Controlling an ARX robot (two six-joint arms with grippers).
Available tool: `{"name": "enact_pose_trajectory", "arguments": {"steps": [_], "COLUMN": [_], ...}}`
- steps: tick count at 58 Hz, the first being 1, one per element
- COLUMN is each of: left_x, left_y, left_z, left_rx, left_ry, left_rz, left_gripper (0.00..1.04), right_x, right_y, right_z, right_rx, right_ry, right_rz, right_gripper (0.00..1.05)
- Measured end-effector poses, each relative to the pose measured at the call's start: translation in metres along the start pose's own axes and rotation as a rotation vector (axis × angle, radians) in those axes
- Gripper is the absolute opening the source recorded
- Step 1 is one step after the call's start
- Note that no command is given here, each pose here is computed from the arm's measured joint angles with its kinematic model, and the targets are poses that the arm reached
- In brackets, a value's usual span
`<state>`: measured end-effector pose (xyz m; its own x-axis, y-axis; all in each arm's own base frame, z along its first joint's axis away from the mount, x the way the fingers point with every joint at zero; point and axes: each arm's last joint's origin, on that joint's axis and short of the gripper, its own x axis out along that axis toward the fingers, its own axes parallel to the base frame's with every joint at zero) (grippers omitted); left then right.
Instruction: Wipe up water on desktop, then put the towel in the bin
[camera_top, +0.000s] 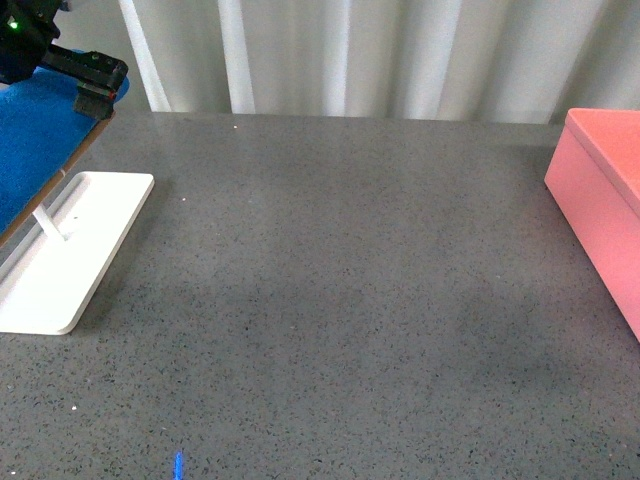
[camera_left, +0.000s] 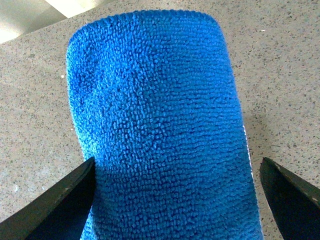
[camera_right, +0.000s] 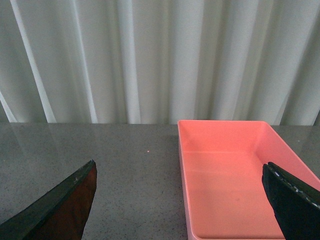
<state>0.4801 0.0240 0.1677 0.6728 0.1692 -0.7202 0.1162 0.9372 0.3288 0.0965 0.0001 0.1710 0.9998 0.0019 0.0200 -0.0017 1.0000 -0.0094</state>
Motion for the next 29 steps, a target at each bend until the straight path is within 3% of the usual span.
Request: {"name": "enact_pose_trajectory", "arguments": {"steps": [29], "left_x": [-0.0049], "left_y": [0.0068], "left_z": [0.0025], "left_rx": [-0.009], "left_ry": [-0.009], "left_rz": [0.024], "left_gripper": [0.16], "right_x": [0.0], "right_y": [0.0], "right_z": [0.0], "right_rx": [0.0], "right_ry": [0.0], "right_rz": [0.0], "right_gripper": [0.98]}}
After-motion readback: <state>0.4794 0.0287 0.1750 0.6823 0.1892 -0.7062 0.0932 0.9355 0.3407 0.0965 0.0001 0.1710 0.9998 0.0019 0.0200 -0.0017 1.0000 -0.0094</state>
